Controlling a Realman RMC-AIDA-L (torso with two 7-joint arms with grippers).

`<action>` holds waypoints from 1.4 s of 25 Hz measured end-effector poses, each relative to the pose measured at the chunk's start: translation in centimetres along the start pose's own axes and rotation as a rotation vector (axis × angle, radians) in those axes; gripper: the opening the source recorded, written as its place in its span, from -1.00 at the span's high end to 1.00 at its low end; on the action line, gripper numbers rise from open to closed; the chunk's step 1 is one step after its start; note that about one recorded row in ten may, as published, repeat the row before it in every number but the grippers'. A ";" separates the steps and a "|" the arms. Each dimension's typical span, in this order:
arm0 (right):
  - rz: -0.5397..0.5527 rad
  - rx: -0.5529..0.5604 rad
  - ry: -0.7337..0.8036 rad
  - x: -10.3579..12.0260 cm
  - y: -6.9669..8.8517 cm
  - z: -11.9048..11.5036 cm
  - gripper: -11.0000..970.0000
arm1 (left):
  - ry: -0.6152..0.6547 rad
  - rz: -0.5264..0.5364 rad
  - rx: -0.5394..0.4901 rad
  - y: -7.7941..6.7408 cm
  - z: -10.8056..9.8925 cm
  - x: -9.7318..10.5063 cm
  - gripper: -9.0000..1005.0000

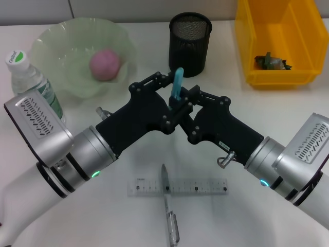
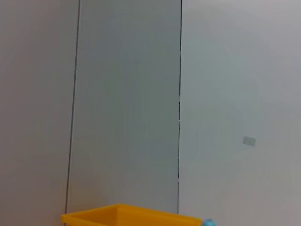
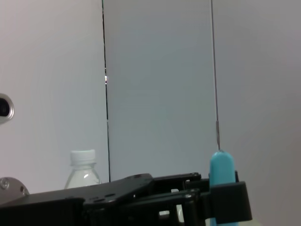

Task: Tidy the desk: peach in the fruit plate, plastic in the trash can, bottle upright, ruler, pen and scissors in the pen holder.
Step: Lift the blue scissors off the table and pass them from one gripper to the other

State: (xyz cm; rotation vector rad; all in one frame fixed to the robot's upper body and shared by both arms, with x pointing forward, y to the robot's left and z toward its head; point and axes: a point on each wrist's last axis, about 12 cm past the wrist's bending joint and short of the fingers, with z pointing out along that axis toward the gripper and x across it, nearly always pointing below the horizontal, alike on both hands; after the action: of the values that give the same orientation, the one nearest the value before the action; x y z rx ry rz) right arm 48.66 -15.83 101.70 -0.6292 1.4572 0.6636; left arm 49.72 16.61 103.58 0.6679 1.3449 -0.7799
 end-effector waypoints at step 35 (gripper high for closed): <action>-0.012 0.007 -0.021 -0.3 -0.4 0.0 0.51 | -0.026 0.038 -0.087 0.7 0.2 -0.2 0.79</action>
State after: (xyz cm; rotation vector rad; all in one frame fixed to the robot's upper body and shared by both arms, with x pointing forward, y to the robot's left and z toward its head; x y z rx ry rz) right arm 48.94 -16.13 102.00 -0.6238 1.4344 0.6540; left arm 50.44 16.88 103.82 0.6111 1.3313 -0.6939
